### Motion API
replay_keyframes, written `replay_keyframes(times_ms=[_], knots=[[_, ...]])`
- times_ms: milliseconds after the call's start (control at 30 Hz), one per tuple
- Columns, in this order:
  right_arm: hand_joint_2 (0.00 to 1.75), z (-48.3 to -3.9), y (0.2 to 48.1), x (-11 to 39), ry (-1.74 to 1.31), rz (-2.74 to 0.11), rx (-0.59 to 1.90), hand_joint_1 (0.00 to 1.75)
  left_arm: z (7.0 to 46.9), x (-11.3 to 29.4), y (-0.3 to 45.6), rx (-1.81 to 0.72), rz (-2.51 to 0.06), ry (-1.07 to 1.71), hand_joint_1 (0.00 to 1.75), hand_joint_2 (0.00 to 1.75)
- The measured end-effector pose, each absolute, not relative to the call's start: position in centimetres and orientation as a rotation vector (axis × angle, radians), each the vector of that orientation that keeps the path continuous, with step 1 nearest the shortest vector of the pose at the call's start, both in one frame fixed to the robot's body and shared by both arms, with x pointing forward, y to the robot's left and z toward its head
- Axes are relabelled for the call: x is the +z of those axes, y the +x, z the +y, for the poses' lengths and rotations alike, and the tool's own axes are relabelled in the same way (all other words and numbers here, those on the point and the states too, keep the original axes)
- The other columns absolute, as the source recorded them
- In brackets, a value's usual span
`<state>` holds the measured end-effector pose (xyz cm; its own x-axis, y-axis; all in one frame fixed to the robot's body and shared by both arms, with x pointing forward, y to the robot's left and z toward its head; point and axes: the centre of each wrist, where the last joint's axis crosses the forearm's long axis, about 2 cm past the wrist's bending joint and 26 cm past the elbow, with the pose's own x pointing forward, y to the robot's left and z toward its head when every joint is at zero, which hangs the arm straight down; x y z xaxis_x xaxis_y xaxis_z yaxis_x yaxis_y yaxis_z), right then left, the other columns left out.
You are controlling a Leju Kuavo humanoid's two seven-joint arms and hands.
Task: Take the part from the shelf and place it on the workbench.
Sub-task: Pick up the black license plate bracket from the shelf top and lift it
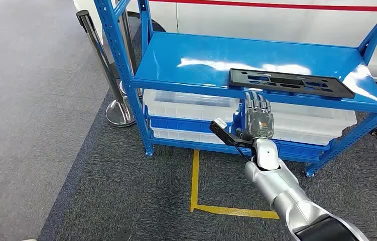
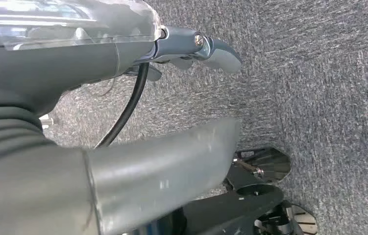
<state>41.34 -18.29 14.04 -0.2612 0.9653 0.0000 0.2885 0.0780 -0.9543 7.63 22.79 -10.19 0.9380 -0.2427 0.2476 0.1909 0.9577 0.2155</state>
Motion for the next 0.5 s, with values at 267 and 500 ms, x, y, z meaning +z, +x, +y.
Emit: replay_keyframes(times_ms=[267,500], knots=[[1.75,-20.2,41.8,14.0,-1.368,-1.595,1.263,0.0,22.8,-10.2,7.5,-0.226,-0.268,0.191,0.0,0.0],[1.75,-22.8,42.4,14.2,-1.436,-1.538,1.275,0.0,22.8,-10.3,7.3,-0.229,-0.255,0.192,0.0,0.0]])
